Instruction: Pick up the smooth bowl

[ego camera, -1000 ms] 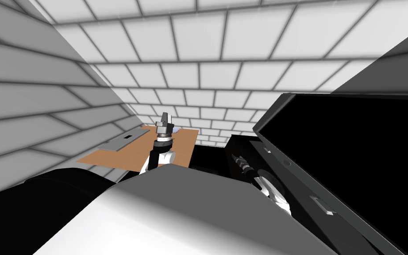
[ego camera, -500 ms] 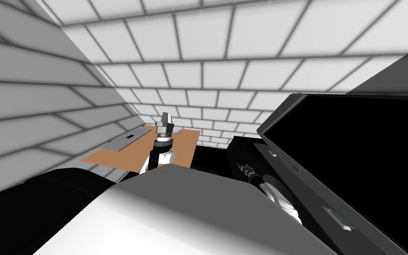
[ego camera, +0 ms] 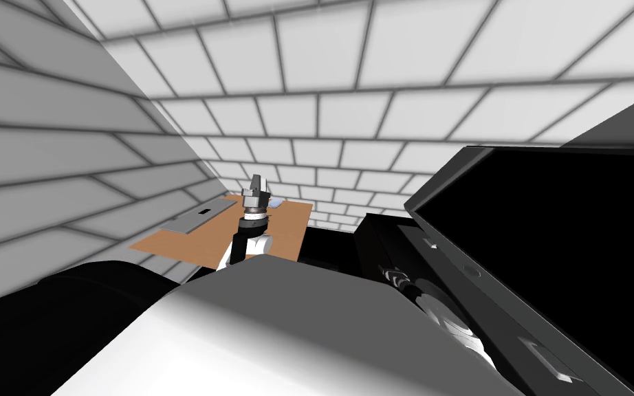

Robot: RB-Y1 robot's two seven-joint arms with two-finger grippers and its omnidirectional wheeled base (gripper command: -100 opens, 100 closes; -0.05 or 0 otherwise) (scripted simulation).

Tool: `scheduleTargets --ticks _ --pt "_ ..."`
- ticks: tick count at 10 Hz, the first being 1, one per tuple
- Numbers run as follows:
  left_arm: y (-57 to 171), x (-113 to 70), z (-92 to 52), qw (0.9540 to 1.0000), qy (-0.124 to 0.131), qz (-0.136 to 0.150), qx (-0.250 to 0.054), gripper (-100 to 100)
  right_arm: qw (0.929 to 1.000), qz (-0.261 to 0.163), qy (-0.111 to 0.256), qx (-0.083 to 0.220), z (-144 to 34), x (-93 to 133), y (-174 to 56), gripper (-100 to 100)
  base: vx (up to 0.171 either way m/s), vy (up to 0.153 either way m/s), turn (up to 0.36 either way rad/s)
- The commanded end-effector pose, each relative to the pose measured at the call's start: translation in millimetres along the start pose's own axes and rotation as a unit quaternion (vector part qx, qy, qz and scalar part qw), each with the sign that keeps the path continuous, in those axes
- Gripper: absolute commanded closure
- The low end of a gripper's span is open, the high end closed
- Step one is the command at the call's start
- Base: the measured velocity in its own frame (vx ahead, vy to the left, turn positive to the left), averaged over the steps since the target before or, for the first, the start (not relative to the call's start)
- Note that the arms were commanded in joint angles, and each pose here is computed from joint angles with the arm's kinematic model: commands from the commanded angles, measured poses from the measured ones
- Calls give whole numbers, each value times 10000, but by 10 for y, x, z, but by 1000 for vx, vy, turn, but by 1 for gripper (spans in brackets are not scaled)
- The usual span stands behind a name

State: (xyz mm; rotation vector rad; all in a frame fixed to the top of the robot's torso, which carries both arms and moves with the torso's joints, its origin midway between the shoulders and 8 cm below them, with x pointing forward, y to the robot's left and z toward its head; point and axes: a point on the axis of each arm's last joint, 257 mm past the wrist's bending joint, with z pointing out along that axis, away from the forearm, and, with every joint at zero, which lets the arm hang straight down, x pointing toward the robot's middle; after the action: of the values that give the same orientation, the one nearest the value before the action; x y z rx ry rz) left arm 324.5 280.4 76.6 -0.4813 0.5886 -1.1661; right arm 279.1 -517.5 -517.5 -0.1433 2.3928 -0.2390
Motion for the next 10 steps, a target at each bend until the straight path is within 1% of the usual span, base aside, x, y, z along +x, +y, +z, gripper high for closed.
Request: scheduleTargets --ticks 1,2,3,4,5,6,7,8,10 --pt "0 0 0 10000 0 0 0 0 9997 -103 199 124 -1 179 -90 -100 27 8 28" --pt "0 0 0 10000 0 0 0 0 9983 -320 411 260 -45 342 -254 -100 37 9 50" --pt "0 0 0 10000 0 0 0 0 9978 -306 508 303 -67 439 -299 -100 30 7 28" --pt "0 0 0 10000 0 0 0 0 9950 -504 745 441 -134 624 -471 -100 30 9 42" --pt "0 0 0 10000 0 0 0 0 9947 -499 777 455 -144 656 -485 -100 25 3 13" --pt "0 0 0 10000 0 0 0 0 9914 -686 961 560 -206 789 -627 -100 27 2 32" --pt "0 0 0 10000 0 0 0 0 9915 -687 950 556 -202 778 -622 -100 21 -1 20" --pt "0 0 0 10000 0 0 0 0 9906 -675 1033 591 -232 858 -660 -100 9 -1 3" --pt "0 0 0 10000 0 0 0 0 9809 -977 1475 802 -415 1194 -950 -100 29 0 48"
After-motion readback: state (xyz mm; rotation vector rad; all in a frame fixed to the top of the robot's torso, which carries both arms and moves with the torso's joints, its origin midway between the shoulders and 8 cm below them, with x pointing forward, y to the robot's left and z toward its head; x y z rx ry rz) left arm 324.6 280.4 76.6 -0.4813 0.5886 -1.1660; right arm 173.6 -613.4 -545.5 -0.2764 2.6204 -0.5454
